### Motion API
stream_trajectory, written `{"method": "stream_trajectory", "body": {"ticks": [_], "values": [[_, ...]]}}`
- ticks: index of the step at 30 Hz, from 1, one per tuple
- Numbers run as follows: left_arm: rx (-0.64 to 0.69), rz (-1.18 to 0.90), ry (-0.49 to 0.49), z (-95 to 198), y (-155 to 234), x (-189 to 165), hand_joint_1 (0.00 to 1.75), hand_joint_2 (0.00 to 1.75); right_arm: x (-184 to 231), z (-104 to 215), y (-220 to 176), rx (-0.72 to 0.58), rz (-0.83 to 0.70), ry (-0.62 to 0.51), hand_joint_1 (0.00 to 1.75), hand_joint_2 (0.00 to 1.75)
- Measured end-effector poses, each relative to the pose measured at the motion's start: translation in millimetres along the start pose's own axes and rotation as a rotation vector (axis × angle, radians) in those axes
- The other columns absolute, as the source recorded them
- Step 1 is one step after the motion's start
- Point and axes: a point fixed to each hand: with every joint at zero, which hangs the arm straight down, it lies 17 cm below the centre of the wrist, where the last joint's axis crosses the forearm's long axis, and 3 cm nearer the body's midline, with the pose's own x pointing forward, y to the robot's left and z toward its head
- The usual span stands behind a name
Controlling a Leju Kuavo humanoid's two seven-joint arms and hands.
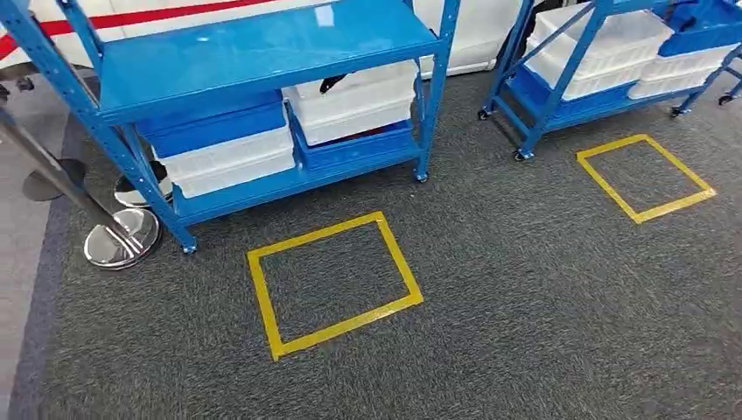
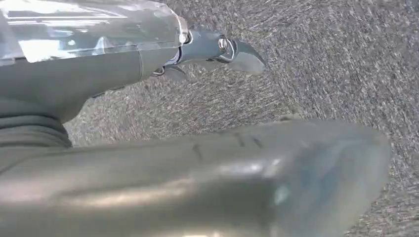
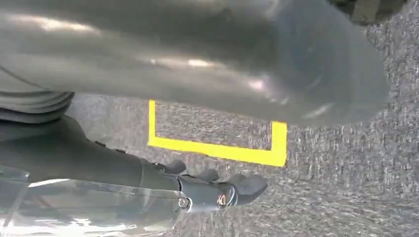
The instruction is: Take the parts from the cabinet and place them on the table.
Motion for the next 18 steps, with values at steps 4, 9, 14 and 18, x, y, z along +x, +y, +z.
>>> {"method": "stream_trajectory", "body": {"ticks": [4, 9, 14, 18], "values": [[-0.015, 0.006, -0.001, 1.0, -3.9, -0.8, 0.00, 0.00, -3.7, 0.2, -0.2, -0.001, -0.022, 0.017, 0.00, 0.00], [-0.016, 0.009, -0.007, 1.2, -4.2, 0.0, 0.00, 0.00, -1.0, 0.0, 1.8, 0.013, -0.036, 0.024, 0.00, 0.00], [-0.015, 0.012, -0.019, 0.7, -4.3, 3.6, 0.00, 0.00, -6.7, 0.9, 4.1, 0.018, -0.031, 0.040, 0.00, 0.00], [-0.017, 0.012, -0.020, 1.9, -5.7, 0.9, 0.00, 0.00, -8.8, 1.2, 4.6, 0.020, -0.031, 0.048, 0.00, 0.00]]}}
